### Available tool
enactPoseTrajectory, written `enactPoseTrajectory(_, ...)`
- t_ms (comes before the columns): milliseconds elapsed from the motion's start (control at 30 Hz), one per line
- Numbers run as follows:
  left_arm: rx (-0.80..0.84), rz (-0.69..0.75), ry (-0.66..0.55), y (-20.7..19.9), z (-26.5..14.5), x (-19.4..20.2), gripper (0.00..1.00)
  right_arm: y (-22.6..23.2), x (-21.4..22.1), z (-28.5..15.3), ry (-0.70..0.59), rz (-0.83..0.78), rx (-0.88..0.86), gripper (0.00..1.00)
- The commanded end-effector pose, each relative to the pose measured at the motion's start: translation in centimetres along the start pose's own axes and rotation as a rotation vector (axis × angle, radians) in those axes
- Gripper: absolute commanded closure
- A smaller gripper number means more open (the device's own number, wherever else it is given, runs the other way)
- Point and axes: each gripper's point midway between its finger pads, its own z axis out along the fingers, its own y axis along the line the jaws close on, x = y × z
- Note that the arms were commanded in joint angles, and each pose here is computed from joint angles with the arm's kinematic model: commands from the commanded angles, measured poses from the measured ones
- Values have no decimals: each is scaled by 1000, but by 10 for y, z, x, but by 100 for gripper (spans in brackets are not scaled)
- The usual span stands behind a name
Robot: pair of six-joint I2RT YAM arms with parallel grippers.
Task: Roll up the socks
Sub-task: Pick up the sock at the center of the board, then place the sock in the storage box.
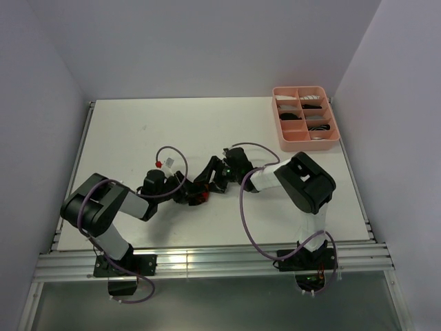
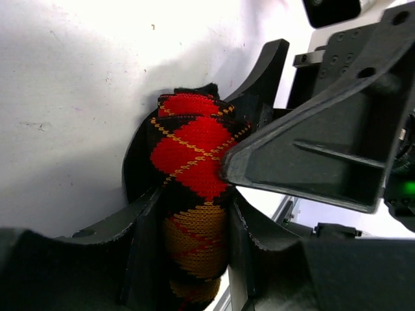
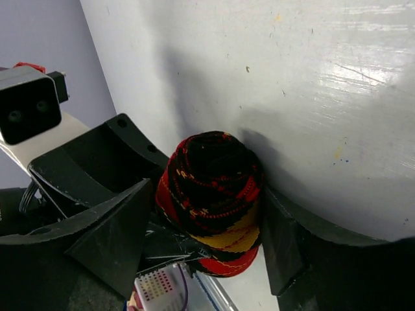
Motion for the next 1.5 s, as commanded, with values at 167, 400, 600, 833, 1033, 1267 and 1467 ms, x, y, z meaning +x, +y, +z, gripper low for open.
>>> enactPoseTrajectory(167, 1, -13, 51, 9, 1, 14, 96, -35, 49, 3, 200, 10, 74, 77)
enactPoseTrajectory(400, -48, 49, 37, 7, 2, 4, 65, -11, 27, -10, 123, -116, 69, 100)
enactPoseTrajectory(600, -132, 117, -10, 4, -5, -13, 51, -7, -2, -31, 27, -165, 120, 100)
enactPoseTrajectory(833, -217, 203, -73, -12, -19, -38, 38, 3, -45, -70, -114, -189, 161, 100)
enactPoseTrajectory(1033, -302, 296, -197, -40, -46, -74, 31, 9, -85, -115, -243, -201, 233, 100)
enactPoseTrajectory(1267, -419, 373, -343, -69, -90, -111, 24, 7, -156, -193, -471, -167, 419, 100)
enactPoseTrajectory(1467, -517, 418, -453, -87, -132, -133, 18, 0, -235, -288, -759, -52, 580, 100)
